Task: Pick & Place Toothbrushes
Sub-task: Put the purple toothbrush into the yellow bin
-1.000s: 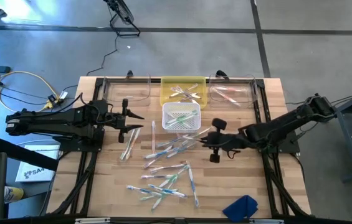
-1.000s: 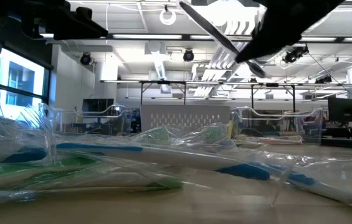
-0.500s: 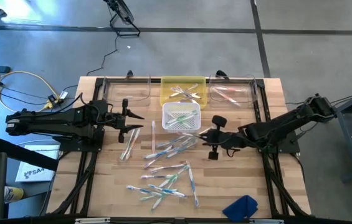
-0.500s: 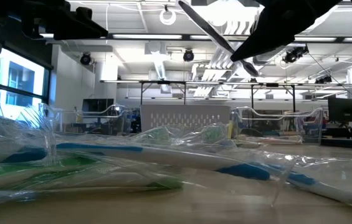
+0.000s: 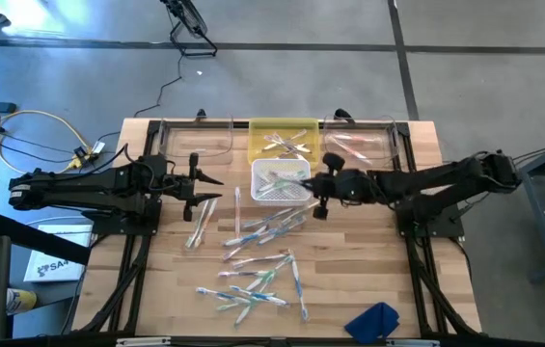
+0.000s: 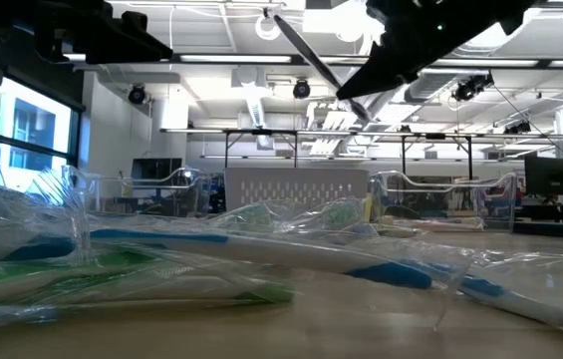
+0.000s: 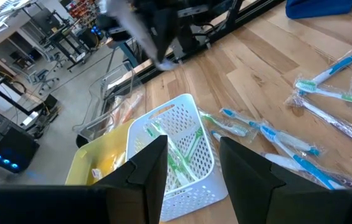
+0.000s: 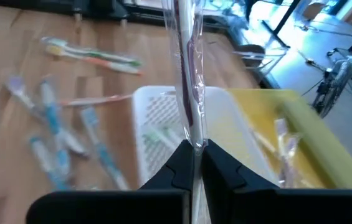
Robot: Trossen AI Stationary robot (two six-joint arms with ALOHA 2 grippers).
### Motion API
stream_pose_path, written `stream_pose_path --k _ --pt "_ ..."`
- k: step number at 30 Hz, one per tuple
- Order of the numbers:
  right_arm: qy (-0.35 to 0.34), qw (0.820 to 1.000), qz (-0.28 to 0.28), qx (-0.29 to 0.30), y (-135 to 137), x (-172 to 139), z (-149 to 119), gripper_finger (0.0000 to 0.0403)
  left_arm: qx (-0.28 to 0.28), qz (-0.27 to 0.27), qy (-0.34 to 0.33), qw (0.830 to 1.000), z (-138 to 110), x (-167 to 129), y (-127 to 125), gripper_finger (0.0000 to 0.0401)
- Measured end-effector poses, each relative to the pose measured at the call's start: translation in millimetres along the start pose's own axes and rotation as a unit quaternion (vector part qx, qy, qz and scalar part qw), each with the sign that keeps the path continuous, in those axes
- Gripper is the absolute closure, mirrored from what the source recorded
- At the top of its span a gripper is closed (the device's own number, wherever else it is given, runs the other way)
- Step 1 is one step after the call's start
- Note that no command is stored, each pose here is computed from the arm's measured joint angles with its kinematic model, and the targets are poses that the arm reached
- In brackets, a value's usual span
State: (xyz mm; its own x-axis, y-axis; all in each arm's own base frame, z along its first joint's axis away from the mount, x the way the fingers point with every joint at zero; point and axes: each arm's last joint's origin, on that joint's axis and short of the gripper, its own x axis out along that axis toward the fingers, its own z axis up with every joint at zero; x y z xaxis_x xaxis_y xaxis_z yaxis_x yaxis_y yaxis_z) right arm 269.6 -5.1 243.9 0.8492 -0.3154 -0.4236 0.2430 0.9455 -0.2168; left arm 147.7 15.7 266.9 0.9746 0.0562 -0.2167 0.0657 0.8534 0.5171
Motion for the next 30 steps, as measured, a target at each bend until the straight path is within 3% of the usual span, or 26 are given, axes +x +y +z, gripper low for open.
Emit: stream_pose_path --k 10,19,24,30 --pt "-0.037 0.999 0.004 0.026 -37.4 10.8 3.8 0.0395 0.0 0.0 0.0 1.0 0.0 0.0 0.0 0.026" --pt "-0.049 0.998 0.009 0.027 -41.2 22.1 2.2 0.0395 0.0 0.0 0.0 1.0 0.0 0.0 0.0 0.026" --pt "-0.022 1.0 0.014 0.0 -37.7 44.8 3.7 0.0395 0.0 0.0 0.0 1.0 0.0 0.0 0.0 0.026" --pt "0.005 1.0 0.006 -0.03 -51.3 67.7 26.6 0.0395 0.0 0.0 0.0 1.0 0.0 0.0 0.0 0.026"
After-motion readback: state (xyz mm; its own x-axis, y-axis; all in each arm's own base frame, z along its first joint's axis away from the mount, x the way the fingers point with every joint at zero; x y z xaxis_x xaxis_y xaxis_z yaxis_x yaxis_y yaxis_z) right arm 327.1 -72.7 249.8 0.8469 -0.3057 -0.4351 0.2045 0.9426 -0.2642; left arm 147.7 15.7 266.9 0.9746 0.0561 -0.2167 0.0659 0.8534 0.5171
